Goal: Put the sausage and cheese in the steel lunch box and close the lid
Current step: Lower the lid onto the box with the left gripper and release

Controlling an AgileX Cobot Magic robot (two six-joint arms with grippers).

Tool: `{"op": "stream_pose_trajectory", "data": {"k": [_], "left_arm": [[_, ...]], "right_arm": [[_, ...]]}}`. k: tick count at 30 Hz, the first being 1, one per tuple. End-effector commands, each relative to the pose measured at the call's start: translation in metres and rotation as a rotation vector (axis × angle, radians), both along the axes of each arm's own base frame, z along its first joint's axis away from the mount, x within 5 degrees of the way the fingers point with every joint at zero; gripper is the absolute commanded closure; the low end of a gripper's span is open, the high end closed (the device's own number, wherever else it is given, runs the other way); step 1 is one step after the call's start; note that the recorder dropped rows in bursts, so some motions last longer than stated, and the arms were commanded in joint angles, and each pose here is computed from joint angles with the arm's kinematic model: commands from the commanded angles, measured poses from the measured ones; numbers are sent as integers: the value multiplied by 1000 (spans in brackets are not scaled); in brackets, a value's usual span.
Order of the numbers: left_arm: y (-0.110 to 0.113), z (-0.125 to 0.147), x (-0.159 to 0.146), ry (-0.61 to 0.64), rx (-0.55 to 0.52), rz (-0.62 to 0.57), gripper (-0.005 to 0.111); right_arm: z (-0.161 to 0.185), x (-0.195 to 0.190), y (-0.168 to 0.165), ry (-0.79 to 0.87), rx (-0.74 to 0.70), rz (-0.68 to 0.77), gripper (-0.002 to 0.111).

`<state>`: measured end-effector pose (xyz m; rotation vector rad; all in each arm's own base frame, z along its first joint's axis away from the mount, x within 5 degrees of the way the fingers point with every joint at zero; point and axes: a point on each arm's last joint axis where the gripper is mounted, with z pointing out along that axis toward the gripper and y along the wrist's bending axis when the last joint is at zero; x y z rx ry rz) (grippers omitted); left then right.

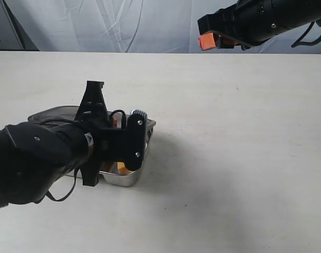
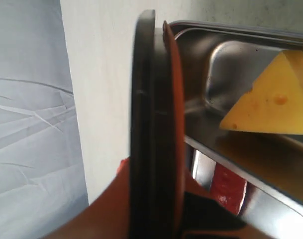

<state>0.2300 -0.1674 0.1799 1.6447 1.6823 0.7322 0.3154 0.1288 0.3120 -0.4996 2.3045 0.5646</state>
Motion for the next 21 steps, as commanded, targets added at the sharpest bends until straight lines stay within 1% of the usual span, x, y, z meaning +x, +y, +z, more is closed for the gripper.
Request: {"op": "stream_pose_trajectory", "data": {"k": [1, 8, 10, 17, 21], "left_arm": [[0, -7, -5, 55, -38, 22, 107], [-3, -10, -7, 94, -78, 13, 107], [-4, -10, -8, 102, -87, 16, 104], [-4, -11, -9, 119, -103, 19, 90], [-4, -11, -9, 119, -104, 18, 79]], "right_arm": [[2, -1, -2, -10, -4, -2, 68], [2, -1, -2, -6, -5, 0, 68], [2, -1, -2, -6, -5, 0, 68], [2, -1, -2, -6, -5, 0, 68], [2, -1, -2, -6, -5, 0, 68]]}}
